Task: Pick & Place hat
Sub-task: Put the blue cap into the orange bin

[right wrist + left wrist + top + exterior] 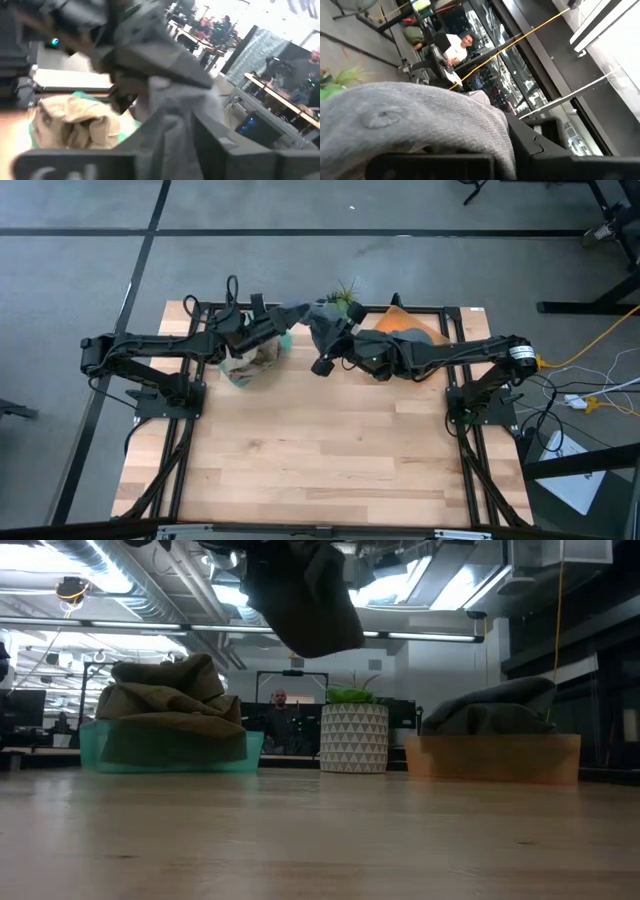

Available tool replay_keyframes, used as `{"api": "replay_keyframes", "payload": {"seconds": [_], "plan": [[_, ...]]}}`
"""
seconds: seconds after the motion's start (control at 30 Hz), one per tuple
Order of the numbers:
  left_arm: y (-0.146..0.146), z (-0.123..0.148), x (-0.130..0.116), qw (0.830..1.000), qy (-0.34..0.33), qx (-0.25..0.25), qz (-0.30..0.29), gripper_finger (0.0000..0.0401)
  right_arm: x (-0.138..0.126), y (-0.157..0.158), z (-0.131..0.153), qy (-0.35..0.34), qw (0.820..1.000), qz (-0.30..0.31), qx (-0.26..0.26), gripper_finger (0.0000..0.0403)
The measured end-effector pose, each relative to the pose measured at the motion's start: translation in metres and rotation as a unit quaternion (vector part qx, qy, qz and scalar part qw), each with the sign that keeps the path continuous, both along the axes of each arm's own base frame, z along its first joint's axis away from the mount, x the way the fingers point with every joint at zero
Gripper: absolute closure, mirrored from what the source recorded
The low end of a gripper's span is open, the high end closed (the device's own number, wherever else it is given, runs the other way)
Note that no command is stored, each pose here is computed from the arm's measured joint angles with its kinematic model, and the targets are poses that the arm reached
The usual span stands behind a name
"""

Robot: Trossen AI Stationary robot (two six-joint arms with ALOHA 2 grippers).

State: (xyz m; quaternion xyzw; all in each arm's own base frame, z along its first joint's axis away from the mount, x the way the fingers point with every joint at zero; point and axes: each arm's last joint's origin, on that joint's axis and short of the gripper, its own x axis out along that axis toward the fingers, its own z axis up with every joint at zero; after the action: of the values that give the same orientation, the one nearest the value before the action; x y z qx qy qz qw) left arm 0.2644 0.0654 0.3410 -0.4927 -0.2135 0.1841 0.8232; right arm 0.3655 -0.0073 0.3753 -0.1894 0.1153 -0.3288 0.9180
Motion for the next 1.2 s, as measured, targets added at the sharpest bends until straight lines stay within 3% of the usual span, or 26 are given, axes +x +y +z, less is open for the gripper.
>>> {"api": "replay_keyframes", "payload": {"seconds": [0.17,0.37,0.47,0.6,0.73,0.87,1.03,1.2], "plan": [[0.000,0.005,-0.002,1.000,-0.018,0.019,0.015,0.0393,0.000,0.007,-0.001,0.009,1.000,0.012,-0.005,0.0218],[0.001,0.008,-0.003,0.999,-0.047,0.001,0.023,0.0386,0.001,0.006,0.004,-0.017,1.000,0.011,-0.003,0.0114],[-0.001,0.010,-0.003,0.998,-0.063,-0.011,0.017,0.0392,0.004,-0.003,0.003,-0.029,0.999,-0.010,-0.009,0.0085],[-0.004,0.010,-0.003,0.996,-0.077,-0.032,0.016,0.0390,0.008,-0.014,0.000,-0.031,0.999,-0.029,-0.016,0.0079],[-0.006,0.010,-0.002,0.996,-0.081,-0.037,0.007,0.0380,0.009,-0.018,-0.001,-0.034,0.998,-0.044,-0.016,0.0096],[-0.007,0.010,-0.002,0.996,-0.078,-0.031,0.003,0.0387,0.008,-0.015,0.004,-0.044,0.997,-0.059,-0.030,0.0143],[-0.007,0.010,-0.001,0.996,-0.079,-0.036,-0.003,0.0391,0.007,-0.007,0.004,-0.019,0.996,-0.075,-0.054,0.0238],[-0.007,0.010,-0.001,0.997,-0.067,-0.017,-0.017,0.0371,0.007,0.001,0.004,-0.018,0.996,-0.074,-0.054,0.0356]]}}
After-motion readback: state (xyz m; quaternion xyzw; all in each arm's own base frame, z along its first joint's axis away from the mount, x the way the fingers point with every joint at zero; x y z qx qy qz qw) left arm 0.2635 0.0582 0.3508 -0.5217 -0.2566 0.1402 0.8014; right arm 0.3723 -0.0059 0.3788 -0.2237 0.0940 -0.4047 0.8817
